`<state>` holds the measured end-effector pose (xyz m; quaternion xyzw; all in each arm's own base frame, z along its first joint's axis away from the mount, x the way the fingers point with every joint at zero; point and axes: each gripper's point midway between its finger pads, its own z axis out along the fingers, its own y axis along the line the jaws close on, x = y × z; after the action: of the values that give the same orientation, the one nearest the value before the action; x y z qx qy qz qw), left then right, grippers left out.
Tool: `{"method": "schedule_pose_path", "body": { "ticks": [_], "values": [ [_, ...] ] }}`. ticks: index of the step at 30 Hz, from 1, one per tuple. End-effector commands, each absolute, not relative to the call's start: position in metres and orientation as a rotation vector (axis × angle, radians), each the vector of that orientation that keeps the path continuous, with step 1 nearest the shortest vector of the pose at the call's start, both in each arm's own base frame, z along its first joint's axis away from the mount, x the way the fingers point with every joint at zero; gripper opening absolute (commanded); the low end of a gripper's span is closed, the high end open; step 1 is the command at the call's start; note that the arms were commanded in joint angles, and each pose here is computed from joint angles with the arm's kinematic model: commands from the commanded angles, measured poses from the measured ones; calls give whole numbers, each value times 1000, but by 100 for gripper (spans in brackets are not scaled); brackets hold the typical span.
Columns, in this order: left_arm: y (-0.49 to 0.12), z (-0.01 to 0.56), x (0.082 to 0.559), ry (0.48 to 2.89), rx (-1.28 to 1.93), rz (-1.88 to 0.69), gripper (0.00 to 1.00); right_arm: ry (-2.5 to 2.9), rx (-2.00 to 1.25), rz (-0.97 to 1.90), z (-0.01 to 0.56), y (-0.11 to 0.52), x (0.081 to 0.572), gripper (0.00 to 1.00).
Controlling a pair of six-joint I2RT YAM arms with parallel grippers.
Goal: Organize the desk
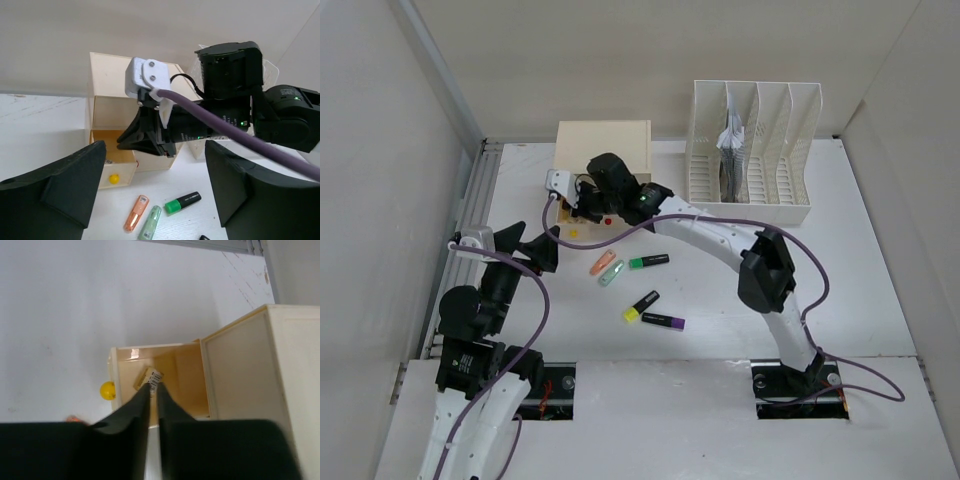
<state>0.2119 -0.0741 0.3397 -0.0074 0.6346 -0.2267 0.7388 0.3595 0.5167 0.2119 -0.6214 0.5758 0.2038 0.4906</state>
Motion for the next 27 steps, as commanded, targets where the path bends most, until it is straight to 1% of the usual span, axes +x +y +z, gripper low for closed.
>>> {"method": "schedule_pose_path", "body": {
  "ticks": [1, 2, 3, 5, 6, 7, 8, 11, 14, 16, 17, 21, 27],
  "values": [
    [-71, 350, 212, 1341, -21, -487, 74, 1290, -1461, 584, 281, 510, 333, 10],
    [-71, 350, 212, 1342, -21, -487, 72, 1294, -1482, 607, 278, 507, 326, 1],
    [-70, 350, 212, 1341, -29, -481, 70, 1291, -1501, 633, 277, 501, 316, 0],
    [-70, 352, 212, 1332, -35, -490, 70, 1251, -1563, 727, 272, 499, 294, 0],
    [-70, 352, 212, 1332, -35, -490, 69, 1269, -1620, 759, 253, 495, 284, 0],
    [-70, 352, 212, 1332, -35, -490, 69, 1259, -1637, 793, 256, 493, 276, 0],
    [-71, 350, 214, 1343, -35, -489, 69, 1262, -1671, 848, 247, 495, 267, 0],
    [-69, 350, 215, 1342, -43, -483, 69, 1346, -1740, 886, 213, 495, 264, 0],
    [-69, 350, 215, 1342, -43, -482, 70, 1382, -1740, 852, 195, 500, 273, 0],
    [-69, 350, 215, 1342, -43, -482, 70, 1411, -1686, 798, 194, 504, 288, 0],
    [-69, 350, 215, 1342, -43, -482, 70, 1472, -1652, 759, 184, 503, 297, 0],
    [-69, 350, 215, 1342, -43, -482, 70, 1480, -1560, 690, 192, 511, 318, 0],
    [-69, 352, 213, 1333, -43, -484, 70, 1546, -1326, 470, 197, 507, 368, 0]
  ]
}}
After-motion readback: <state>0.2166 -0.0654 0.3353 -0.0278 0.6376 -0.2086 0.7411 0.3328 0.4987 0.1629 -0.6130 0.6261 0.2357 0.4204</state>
